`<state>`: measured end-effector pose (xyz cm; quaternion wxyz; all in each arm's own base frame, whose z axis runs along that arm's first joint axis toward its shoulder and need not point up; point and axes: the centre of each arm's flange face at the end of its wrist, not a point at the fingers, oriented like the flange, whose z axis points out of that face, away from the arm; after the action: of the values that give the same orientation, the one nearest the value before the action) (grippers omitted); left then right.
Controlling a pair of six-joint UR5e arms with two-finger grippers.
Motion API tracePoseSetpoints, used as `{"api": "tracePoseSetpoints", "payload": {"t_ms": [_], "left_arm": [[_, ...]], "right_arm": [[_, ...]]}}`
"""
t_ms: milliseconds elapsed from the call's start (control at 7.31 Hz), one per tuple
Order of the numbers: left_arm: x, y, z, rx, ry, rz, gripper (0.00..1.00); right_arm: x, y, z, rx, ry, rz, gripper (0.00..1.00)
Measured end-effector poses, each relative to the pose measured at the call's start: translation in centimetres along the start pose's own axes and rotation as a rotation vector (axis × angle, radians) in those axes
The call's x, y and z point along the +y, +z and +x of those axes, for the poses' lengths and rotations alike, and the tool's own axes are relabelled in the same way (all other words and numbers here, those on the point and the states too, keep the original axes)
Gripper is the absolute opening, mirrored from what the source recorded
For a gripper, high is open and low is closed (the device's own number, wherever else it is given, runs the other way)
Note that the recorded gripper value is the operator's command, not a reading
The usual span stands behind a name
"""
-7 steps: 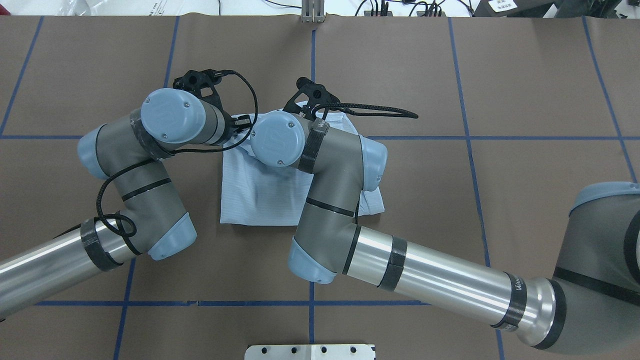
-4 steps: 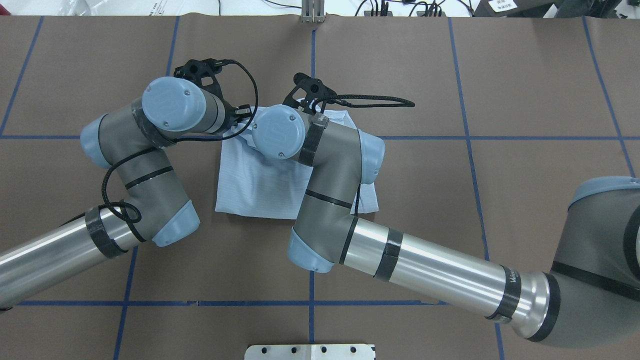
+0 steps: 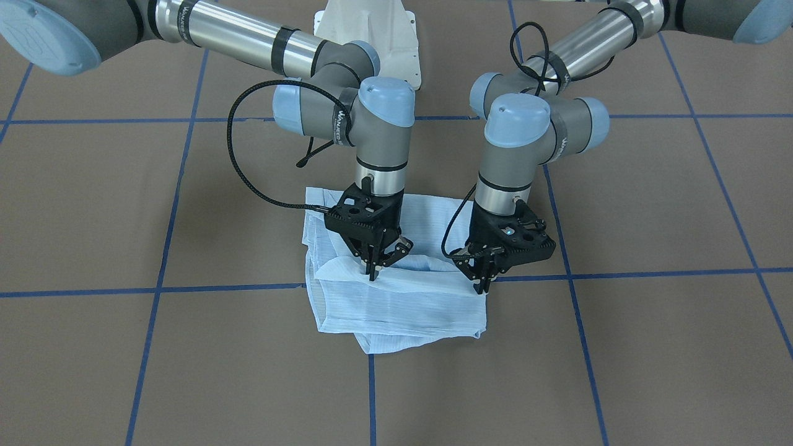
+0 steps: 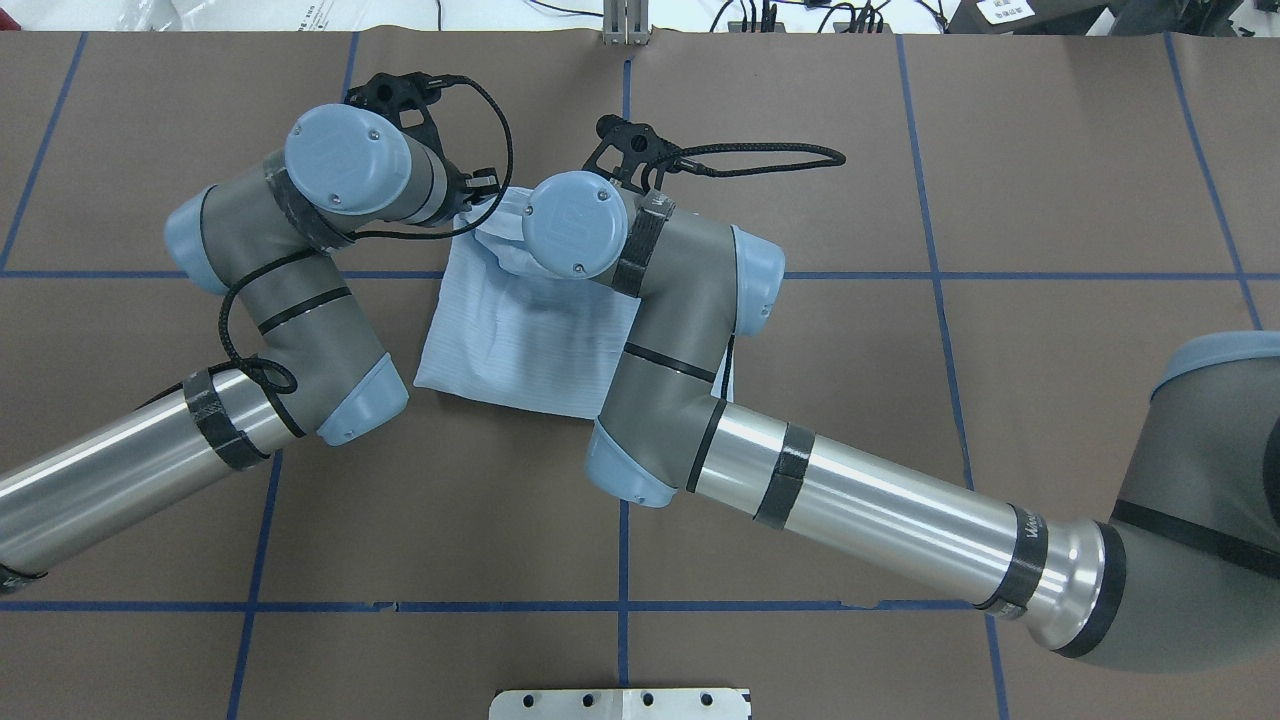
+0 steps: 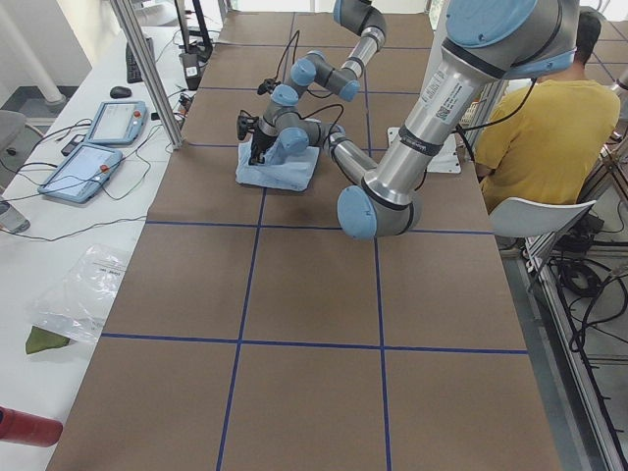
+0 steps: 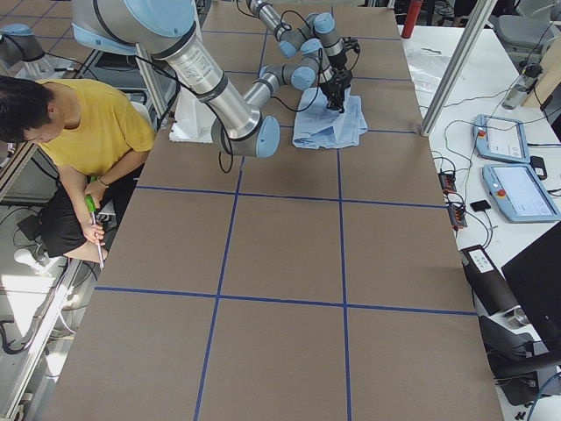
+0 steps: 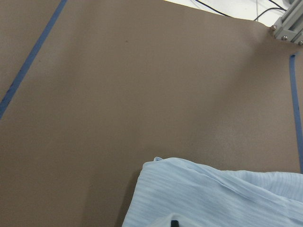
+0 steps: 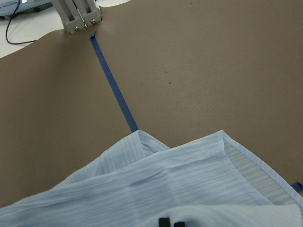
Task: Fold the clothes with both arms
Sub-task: 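Lower the folded edge onto the shirt and open both grippers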
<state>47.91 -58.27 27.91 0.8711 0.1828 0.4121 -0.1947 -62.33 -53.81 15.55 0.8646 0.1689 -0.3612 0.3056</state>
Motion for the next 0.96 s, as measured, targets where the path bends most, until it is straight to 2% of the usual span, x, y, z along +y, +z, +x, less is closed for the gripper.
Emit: {"api": "tracePoseSetpoints", "payload": {"t_ms": [137, 411, 547, 821, 958], "left_arm": [[-0.5, 1.1, -0.5, 0.009, 0.027, 0.007, 1.00], [-1.5, 1.4, -1.5, 0.019, 0.120, 0.017, 1.00], [-1.6, 1.2, -2.4, 0.023, 0.172, 0.007, 1.00], [-1.9, -0.6, -6.0, 0.049, 0.294, -0.034, 1.00], [-2.6, -1.5, -7.6, 0.059, 0.339, -0.045, 1.00]], "right_arm": [[-1.0, 0.3, 0.0, 0.007, -0.046, -0.011, 1.00], [-3.1, -0.5, -0.8, -0.004, -0.084, -0.067, 1.00], [-2.8, -0.9, -1.2, -0.009, -0.093, -0.085, 1.00], [1.3, -1.0, -1.5, -0.013, -0.139, -0.108, 1.00], [4.1, -0.9, -1.5, -0.011, -0.180, -0.096, 1.00]]}}
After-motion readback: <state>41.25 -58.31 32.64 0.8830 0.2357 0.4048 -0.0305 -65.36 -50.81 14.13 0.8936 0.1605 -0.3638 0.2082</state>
